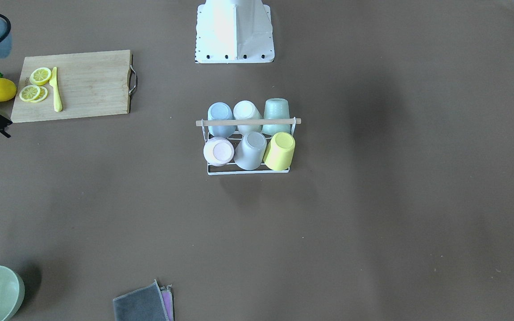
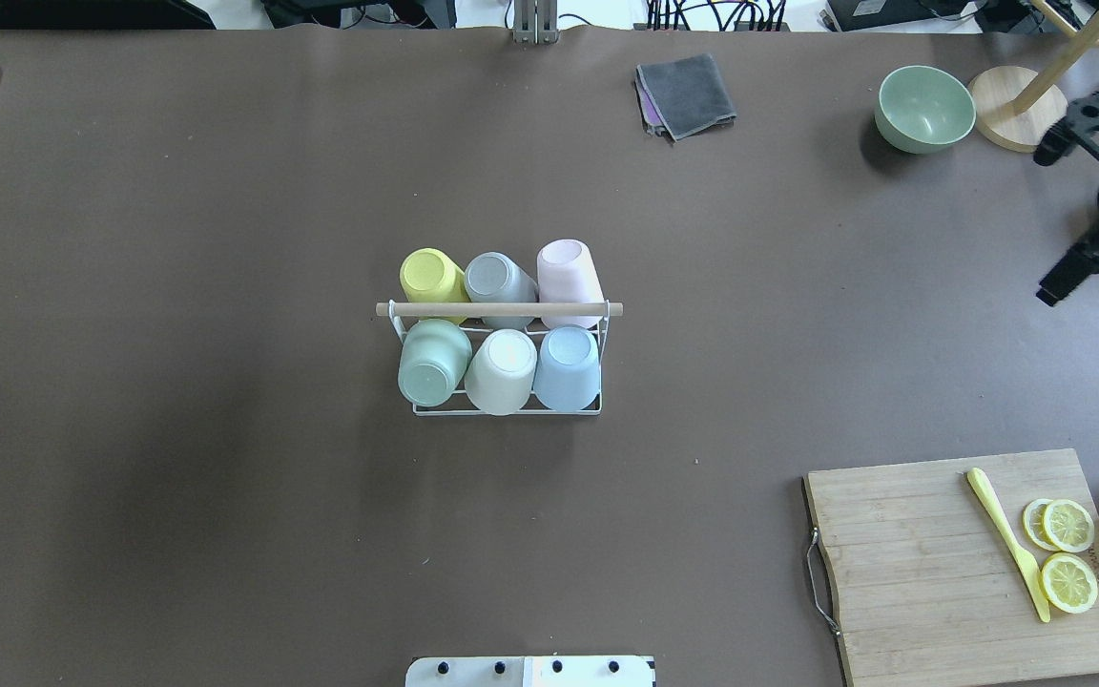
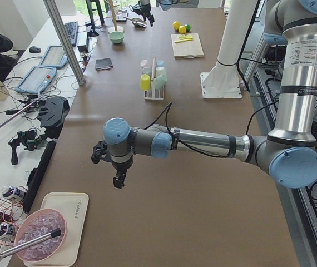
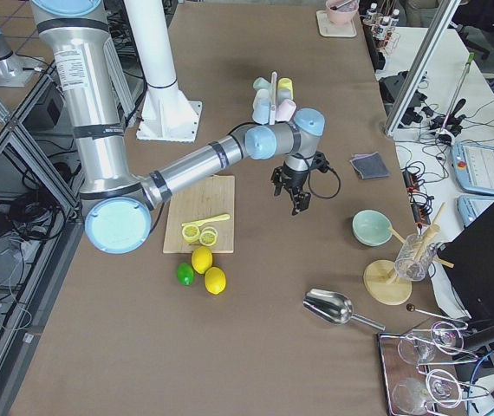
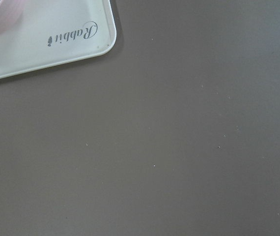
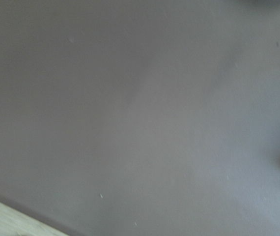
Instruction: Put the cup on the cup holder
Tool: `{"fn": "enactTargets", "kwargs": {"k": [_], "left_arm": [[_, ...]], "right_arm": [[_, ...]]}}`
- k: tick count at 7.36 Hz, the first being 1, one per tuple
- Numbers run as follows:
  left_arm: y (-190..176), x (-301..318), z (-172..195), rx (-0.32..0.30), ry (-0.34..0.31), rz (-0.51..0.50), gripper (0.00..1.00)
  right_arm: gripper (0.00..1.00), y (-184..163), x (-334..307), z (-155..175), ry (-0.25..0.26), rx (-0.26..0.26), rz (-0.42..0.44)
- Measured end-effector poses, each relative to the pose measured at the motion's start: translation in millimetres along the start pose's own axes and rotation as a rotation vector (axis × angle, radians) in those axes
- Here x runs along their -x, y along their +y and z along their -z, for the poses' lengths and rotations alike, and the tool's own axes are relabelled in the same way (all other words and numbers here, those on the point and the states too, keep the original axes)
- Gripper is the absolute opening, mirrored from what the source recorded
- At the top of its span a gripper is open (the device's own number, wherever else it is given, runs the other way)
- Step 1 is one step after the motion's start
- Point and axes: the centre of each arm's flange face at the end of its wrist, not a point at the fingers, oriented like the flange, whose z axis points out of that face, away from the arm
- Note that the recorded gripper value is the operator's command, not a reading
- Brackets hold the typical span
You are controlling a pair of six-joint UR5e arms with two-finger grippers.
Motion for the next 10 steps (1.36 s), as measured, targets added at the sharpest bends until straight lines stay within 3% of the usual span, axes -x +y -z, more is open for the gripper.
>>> {"fn": "enactTargets", "kwargs": {"k": [4, 6, 7, 10], "left_arm": [[9, 9, -10, 0.024, 0.0, 0.024, 0.98], [11, 16, -18, 0.041, 0.001, 0.04, 0.98], [14, 22, -23, 0.052, 0.002, 0.051, 0.98], [21, 38, -30, 0.065, 0.002, 0.081, 0.98]], "right_arm": [[1.0, 167, -153, -47, -0.017, 0.028, -0.006], [1.0, 207, -188, -44, -0.013, 0.011, -0.061], [1.0, 214, -193, -36, -0.013, -0.009, -0.139], [1.0, 211, -185, -12, -0.068, -0.074, -0.633]]}}
